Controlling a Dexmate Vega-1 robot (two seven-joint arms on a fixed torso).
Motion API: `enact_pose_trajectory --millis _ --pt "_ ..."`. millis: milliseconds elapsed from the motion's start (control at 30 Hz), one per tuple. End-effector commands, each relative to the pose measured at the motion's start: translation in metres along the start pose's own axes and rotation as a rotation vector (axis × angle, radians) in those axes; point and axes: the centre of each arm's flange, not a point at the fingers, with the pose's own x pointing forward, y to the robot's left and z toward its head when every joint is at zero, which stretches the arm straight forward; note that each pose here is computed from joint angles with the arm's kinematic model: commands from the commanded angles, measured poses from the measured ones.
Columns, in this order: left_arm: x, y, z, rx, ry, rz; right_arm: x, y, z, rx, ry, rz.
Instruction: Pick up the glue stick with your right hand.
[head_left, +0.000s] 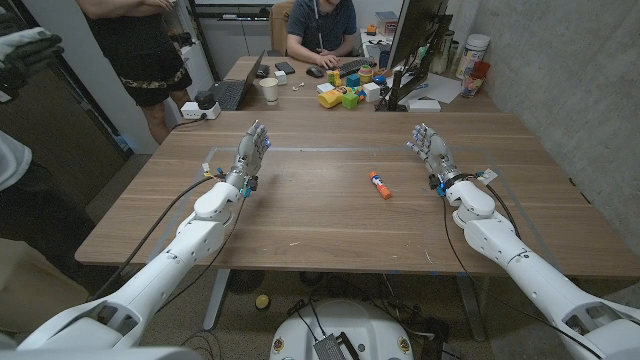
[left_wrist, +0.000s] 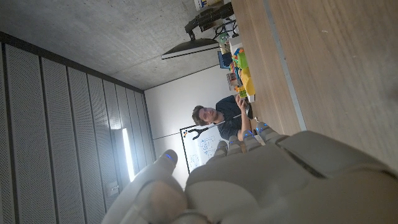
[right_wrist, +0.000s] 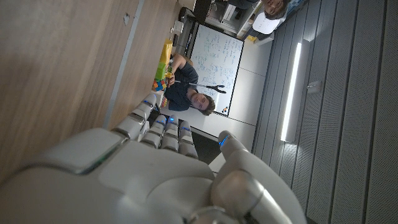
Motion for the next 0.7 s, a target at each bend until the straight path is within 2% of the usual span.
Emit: enact_pose_trajectory --millis 33,400,700 --pt "-0.005 0.0 -0.002 -0.005 0.001 -0.002 -0.002 0.003 0.0 -0.002 -0.006 -0.013" --pt "-0.003 -0.001 -0.004 -0.01 0.004 -0.008 0.007 0.005 0.01 -0.026 -0.067 -0.026" --pt "-0.002 -0.001 -0.005 -0.014 0.002 -0.009 0.004 0.002 0.029 -0.082 -0.124 -0.049"
